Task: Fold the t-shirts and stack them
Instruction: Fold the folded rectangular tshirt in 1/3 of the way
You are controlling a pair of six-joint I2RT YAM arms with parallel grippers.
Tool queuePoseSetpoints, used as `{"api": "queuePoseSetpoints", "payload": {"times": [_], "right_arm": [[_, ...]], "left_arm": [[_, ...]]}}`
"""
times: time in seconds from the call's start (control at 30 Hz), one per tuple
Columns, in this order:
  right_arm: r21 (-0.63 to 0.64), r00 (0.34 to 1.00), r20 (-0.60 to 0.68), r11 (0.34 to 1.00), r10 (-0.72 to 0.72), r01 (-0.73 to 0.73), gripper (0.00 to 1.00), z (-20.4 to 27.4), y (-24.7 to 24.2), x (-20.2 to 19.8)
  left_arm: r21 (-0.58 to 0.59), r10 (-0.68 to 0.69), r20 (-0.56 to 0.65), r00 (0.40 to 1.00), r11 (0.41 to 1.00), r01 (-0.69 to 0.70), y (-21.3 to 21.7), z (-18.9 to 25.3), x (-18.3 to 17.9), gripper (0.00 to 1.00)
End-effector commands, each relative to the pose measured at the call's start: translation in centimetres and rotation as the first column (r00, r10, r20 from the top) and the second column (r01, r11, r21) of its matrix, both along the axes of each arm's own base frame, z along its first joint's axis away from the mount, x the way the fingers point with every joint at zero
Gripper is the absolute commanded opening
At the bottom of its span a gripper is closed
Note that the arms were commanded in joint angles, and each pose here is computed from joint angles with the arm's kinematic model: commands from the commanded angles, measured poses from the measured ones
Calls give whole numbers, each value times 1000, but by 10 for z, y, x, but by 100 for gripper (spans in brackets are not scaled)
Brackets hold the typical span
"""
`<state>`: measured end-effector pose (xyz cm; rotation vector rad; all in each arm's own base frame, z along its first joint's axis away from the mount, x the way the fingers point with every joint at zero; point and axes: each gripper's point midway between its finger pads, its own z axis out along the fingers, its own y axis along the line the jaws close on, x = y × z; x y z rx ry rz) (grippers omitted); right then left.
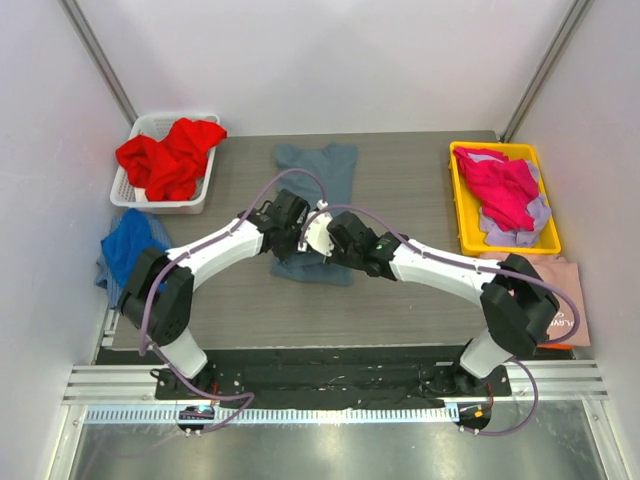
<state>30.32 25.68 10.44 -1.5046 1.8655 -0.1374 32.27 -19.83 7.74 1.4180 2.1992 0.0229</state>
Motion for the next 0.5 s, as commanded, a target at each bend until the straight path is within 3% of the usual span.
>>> {"api": "queuePoseSetpoints", "payload": {"times": [0.0,0.47], "right_arm": [[61,998,67,998,3,-7,1,22,16,30],[61,995,96,998,-40,34,1,25,19,82]], "left_arm": [[-23,15,70,997,1000,-13,-2,18,32,0],[13,63,71,996,998,-64,6,4,68,0]]}}
